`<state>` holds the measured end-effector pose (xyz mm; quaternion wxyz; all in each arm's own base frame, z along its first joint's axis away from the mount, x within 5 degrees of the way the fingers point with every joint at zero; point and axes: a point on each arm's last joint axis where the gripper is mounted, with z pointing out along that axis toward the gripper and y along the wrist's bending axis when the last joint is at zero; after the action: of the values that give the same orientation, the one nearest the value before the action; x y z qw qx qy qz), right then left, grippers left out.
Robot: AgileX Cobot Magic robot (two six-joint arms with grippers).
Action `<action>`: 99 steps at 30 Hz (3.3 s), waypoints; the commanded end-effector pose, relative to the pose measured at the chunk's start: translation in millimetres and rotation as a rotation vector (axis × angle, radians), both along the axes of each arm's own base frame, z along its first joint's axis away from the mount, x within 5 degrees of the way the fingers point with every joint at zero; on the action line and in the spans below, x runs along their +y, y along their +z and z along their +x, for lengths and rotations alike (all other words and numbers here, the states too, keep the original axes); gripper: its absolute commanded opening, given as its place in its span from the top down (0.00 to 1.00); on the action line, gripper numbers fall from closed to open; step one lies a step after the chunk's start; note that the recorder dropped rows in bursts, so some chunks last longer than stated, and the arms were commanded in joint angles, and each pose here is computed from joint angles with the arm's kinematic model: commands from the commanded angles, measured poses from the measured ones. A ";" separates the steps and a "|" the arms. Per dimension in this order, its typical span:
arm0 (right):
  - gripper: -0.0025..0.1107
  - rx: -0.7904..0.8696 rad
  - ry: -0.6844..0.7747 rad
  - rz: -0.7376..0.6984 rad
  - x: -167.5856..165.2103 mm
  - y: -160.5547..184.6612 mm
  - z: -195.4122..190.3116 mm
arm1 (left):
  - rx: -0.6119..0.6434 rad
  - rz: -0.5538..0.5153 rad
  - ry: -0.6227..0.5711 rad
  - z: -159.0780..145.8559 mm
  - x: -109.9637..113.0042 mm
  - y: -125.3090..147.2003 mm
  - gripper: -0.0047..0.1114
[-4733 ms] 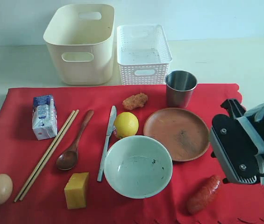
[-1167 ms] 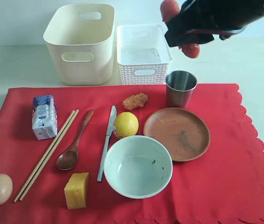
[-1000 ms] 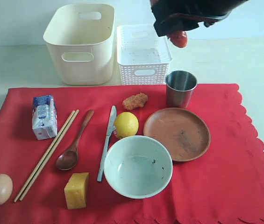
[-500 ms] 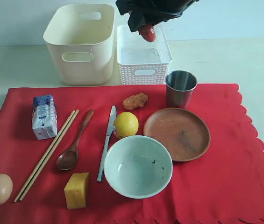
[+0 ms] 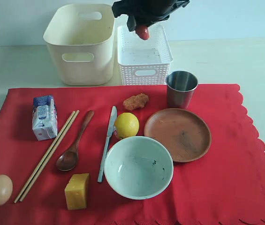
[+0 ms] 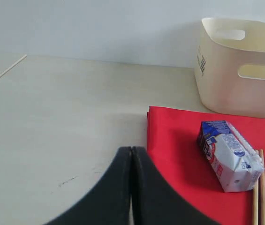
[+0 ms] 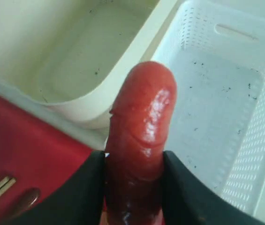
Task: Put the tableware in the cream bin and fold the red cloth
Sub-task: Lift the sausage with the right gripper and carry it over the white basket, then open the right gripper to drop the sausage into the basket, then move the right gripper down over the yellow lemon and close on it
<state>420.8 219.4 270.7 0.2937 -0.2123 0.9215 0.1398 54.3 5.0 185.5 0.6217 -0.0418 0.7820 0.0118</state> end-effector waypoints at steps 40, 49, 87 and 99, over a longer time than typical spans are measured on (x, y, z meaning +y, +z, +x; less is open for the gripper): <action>0.57 -0.050 -0.088 -0.128 11.1 -119.8 71.6 | -0.005 0.001 -0.003 -0.3 -0.2 -0.4 0.96; 0.46 -0.107 -0.091 -0.128 12.9 -81.5 79.6 | -0.005 0.001 -0.003 -0.3 -0.2 -0.4 0.96; 0.46 0.036 -0.099 -0.157 -13.9 51.0 18.3 | -0.005 0.001 -0.003 -0.3 -0.2 -0.4 0.96; 0.46 0.059 -0.062 -0.031 -8.6 74.3 3.3 | -0.005 0.001 -0.003 -0.3 -0.2 -0.4 0.96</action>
<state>428.6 211.5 332.8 0.2595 -0.1876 0.9420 0.1003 54.3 5.0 185.5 0.6217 -0.0418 0.7820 0.0118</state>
